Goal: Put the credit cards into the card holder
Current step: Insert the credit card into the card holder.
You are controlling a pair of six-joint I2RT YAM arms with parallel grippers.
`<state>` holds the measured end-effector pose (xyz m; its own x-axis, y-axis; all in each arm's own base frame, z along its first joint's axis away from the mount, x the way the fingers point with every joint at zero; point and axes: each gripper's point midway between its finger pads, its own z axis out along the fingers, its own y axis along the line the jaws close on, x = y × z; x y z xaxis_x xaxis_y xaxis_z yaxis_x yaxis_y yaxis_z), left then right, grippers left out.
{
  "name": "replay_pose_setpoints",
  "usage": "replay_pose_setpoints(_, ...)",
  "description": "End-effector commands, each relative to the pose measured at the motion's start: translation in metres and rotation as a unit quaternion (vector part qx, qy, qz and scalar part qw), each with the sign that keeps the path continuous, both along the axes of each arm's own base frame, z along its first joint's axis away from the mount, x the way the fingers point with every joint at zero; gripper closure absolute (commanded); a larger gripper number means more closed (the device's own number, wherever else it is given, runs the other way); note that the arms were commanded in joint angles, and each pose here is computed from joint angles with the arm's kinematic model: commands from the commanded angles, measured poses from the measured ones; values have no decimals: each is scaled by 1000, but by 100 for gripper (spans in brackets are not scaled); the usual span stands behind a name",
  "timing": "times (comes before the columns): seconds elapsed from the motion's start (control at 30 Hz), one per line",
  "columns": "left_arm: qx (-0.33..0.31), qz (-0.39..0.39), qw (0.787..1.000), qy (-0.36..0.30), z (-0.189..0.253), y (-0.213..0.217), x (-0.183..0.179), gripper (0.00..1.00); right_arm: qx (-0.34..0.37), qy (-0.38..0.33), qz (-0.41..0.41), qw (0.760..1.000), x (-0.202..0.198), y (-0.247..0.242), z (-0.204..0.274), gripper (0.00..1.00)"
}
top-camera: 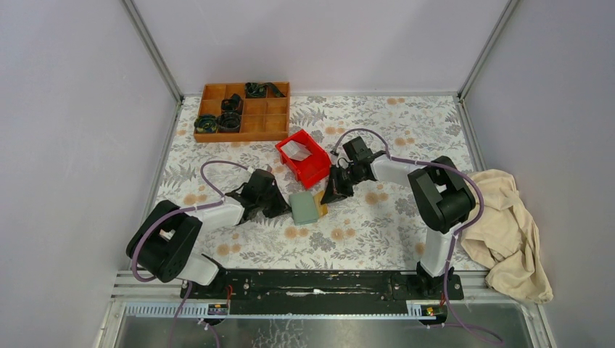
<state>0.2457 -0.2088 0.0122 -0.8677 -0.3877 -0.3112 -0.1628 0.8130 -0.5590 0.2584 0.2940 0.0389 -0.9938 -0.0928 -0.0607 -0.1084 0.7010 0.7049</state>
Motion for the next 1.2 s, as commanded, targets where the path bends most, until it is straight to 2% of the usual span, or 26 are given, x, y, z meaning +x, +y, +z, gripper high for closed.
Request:
replay_pose_setpoints(0.0,58,-13,997,51,-31,22,-28,86,45,-39,-7,998,9,6,31,100)
replay_pose_setpoints(0.83,74,-21,995,67,-36,24,-32,90,95,-37,-6,995,6,16,32,100)
replay_pose_setpoints(1.17,77,-35,994,73,-41,19,-33,97,112,-46,-5,993,7,19,43,100)
